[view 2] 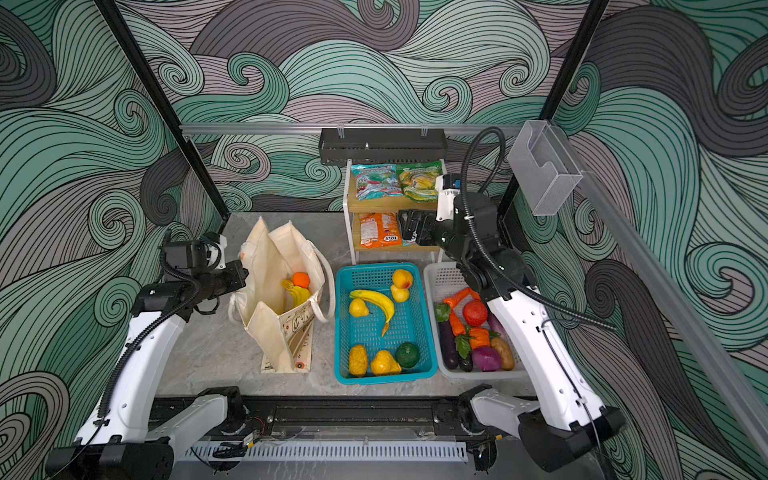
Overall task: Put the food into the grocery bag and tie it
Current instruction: 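Move the right gripper up toward the candy bags on the shelf, then close the right gripper on the teal Mint Blossom candy bag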
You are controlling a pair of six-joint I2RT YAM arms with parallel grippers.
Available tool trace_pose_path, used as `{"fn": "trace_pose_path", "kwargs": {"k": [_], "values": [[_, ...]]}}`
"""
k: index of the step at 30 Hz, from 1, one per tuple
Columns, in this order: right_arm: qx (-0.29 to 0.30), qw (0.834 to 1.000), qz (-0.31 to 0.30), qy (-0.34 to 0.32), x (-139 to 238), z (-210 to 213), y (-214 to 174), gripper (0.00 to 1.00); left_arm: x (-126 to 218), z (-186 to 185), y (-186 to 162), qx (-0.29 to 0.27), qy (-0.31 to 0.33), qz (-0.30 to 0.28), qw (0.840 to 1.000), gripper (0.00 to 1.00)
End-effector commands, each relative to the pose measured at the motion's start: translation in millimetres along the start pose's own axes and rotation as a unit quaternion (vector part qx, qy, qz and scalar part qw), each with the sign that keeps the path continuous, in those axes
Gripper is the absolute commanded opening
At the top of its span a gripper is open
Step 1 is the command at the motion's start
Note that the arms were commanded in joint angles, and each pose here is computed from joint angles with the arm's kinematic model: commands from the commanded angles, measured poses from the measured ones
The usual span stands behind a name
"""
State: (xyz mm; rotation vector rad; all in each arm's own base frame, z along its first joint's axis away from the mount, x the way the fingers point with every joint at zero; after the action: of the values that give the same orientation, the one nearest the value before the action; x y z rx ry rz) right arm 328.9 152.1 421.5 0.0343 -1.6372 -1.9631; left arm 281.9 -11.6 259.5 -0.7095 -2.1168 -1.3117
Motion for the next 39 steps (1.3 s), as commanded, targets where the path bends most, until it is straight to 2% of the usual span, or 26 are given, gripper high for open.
{"fn": "trace_pose_path", "kwargs": {"k": [1, 5, 10, 12, 24, 28, 34, 39], "values": [[0.017, 1.0, 0.001, 0.025, -11.1, 9.6, 14.9, 0.91, -0.7, 0.4, -2.3, -0.009, -0.003, 0.0, 1.0, 0.0], [0.035, 0.999, 0.018, 0.01, -41.4, 5.5, 22.8, 0.8, -2.4, 0.0, -3.1, -0.009, -0.005, 0.003, 1.0, 0.0], [0.051, 0.999, 0.01, -0.004, -64.3, 2.2, 39.7, 0.58, -3.1, -1.4, -3.6, -0.011, -0.01, 0.005, 1.0, 0.0], [0.058, 0.998, 0.008, -0.008, -73.7, 1.0, 45.3, 0.53, -2.7, -1.6, -3.4, -0.01, -0.011, 0.004, 1.0, 0.0], [0.077, 0.995, 0.052, -0.047, -126.1, -15.0, 41.3, 0.47, -4.1, -2.2, -4.5, -0.015, -0.014, 0.008, 1.0, 0.0], [0.073, 0.994, 0.068, -0.041, -135.1, -14.7, 33.6, 0.46, -3.8, -1.9, -4.3, -0.017, -0.013, 0.006, 1.0, 0.0], [0.039, 0.996, 0.081, 0.011, -131.3, 2.0, 27.1, 0.45, -4.2, -1.8, -4.4, -0.018, -0.012, 0.007, 1.0, 0.0], [0.025, 0.997, 0.067, 0.029, -112.8, 12.3, 34.9, 0.46, -3.8, -1.6, -4.4, -0.017, -0.012, 0.006, 1.0, 0.0]]}}
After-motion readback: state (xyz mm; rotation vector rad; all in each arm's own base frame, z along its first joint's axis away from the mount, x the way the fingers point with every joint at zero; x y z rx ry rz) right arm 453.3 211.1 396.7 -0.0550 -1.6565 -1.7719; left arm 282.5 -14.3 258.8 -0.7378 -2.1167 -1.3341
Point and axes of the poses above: each gripper's point midway between its finger pads, its own x axis back along the fingers, its own z axis along the line the jaws close on, y = z × x, the point moved 2 cm from there along x, back along the fingers, and after that the axes turned 5 degrees about x, right-handed, at the moved point
